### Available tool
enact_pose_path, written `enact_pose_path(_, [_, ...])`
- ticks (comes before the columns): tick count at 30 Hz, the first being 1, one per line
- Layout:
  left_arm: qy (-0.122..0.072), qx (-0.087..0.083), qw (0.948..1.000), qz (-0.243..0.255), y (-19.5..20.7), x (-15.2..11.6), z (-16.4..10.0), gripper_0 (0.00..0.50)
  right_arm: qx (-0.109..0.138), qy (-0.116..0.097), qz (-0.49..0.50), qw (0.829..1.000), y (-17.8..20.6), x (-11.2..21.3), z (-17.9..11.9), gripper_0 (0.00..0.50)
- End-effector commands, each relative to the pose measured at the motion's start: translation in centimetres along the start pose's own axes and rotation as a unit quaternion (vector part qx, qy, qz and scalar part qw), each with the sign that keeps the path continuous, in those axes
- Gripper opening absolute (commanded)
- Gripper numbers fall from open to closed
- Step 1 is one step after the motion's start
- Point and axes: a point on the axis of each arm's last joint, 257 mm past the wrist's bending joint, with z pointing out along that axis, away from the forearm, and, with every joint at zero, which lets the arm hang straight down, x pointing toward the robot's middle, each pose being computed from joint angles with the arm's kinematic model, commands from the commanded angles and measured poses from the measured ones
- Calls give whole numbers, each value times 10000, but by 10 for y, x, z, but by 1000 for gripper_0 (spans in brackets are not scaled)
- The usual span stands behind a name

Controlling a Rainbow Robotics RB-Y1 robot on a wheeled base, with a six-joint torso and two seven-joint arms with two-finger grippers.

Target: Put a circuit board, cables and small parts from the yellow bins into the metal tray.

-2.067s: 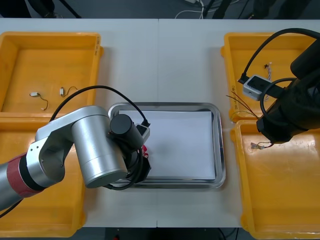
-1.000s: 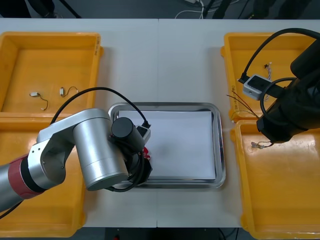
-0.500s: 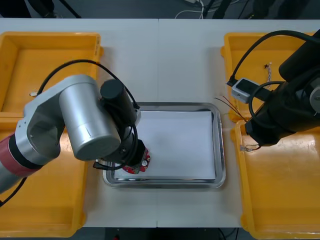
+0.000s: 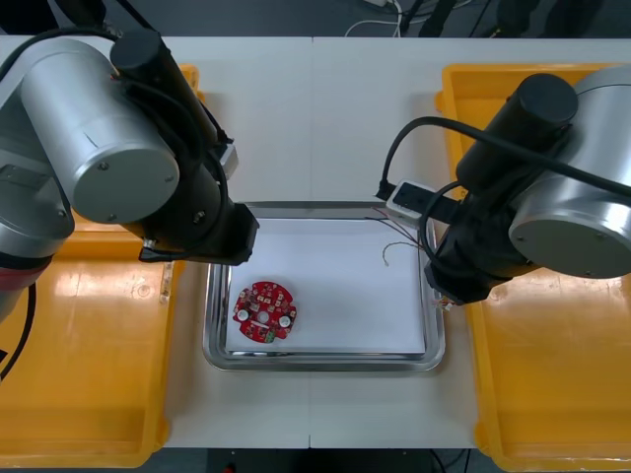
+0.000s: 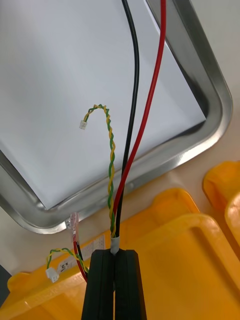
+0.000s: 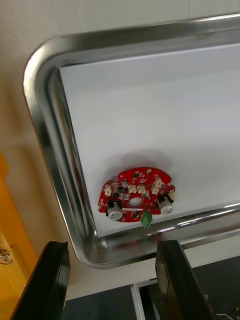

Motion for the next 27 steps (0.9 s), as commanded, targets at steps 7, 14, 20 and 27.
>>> enact_pose_path(7, [-354, 47, 9986, 400, 36, -48, -30, 500, 245, -221, -1294, 9910, 24, -42, 3, 0])
enact_pose_path(14, [-442, -92, 9985, 313, 70, -69, -35, 500, 216, -183, -2093, 9774, 27, -46, 9, 0])
enact_pose_path(20, [-472, -284, 9981, 271, 97, -82, -39, 500, 260, -59, -2779, 9603, 30, -44, 16, 0])
enact_pose_path(27, [-616, -508, 9967, 141, 136, -92, -55, 500, 300, 18, -3239, 9456, 35, -43, 29, 0])
